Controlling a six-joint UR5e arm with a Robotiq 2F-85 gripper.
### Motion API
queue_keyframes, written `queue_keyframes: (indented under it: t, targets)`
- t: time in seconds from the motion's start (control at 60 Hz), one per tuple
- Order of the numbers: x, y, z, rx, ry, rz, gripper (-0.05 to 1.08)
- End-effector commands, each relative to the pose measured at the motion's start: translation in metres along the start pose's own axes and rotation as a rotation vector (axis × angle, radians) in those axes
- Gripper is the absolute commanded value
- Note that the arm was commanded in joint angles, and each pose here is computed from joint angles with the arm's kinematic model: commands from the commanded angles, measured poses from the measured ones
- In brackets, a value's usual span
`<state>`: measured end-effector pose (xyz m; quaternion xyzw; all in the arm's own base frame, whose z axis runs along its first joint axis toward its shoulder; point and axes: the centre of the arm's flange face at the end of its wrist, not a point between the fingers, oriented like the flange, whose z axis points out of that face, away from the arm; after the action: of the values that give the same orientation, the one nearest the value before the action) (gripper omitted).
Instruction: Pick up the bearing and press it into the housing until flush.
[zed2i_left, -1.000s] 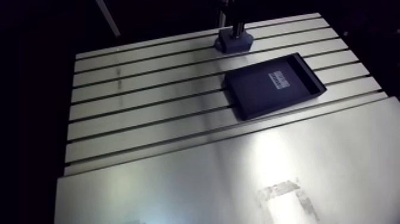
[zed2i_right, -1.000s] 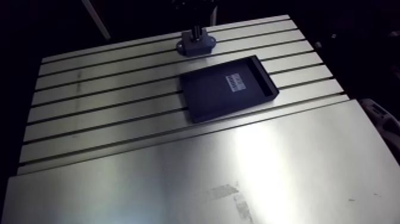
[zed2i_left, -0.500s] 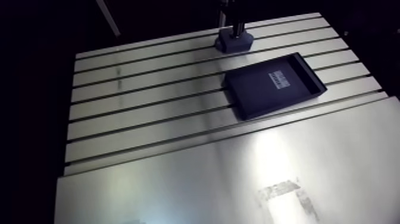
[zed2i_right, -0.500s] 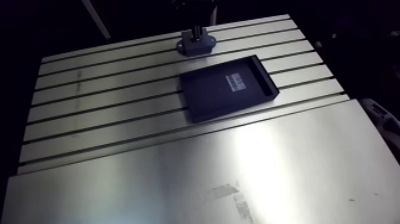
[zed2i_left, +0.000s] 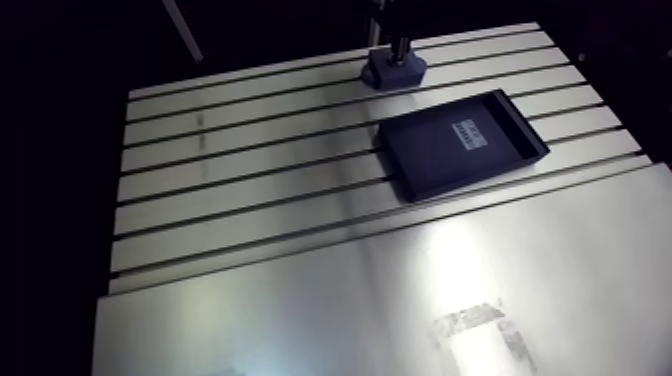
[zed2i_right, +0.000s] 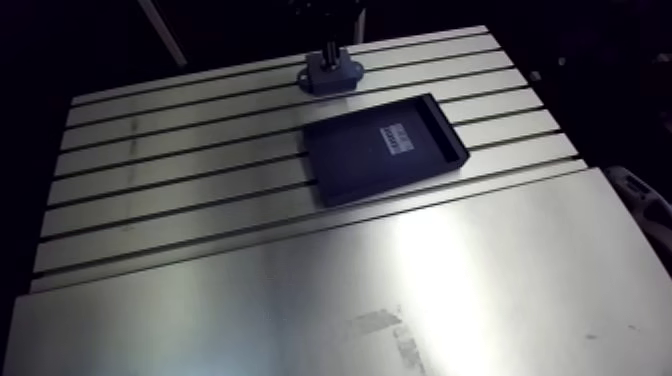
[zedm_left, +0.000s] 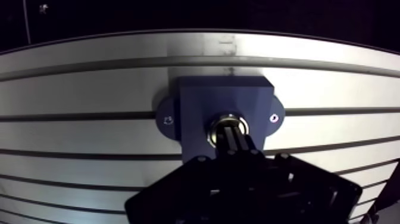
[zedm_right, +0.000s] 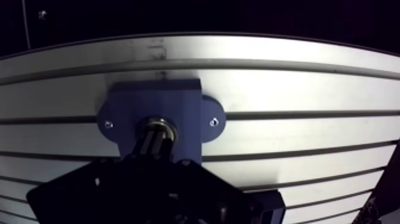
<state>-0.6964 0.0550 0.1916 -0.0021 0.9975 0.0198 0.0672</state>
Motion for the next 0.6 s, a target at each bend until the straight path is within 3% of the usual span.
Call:
queue_keyframes:
  t: [0.017,0.6]
  targets:
    - [-0.0004,0.0003,0.0001,0.0,0.0,0.001,1.01]
    - [-0.0003,-0.0024,0.0007,0.006,0.001,-0.002,1.01]
